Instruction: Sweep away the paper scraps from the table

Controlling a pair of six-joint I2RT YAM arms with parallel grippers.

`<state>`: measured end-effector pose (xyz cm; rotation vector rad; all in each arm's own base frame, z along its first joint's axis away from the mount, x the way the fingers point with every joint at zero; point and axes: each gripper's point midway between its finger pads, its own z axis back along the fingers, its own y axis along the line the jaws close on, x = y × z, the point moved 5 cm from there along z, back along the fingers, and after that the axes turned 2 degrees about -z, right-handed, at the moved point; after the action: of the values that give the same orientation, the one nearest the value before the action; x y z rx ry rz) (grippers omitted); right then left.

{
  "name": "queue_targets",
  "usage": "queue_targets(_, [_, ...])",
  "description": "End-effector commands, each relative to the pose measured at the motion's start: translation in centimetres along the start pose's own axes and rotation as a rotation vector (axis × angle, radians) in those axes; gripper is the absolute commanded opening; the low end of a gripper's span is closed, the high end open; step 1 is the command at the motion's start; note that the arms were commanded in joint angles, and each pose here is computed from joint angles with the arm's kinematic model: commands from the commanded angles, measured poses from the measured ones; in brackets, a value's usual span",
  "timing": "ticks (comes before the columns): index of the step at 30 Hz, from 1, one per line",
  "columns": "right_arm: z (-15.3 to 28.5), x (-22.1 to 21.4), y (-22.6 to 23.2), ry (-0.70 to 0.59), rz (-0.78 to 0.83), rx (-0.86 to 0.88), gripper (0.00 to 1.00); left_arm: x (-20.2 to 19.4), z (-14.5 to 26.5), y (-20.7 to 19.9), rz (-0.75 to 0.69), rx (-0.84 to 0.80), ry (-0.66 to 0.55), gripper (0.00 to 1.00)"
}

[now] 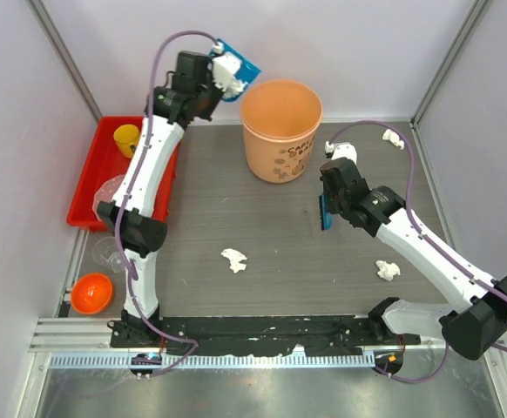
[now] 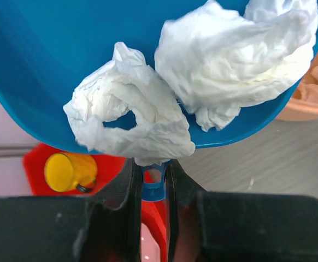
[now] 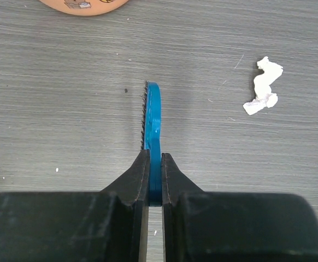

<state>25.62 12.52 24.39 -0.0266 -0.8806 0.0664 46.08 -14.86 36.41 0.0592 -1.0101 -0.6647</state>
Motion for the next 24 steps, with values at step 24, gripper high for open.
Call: queue_targets(24, [1.8,4.6,-5.1,-0.112,-0.097,-0.059,0.01,13.8,-0.2,-4.8,-1.013,1.024,-0.205,0.0])
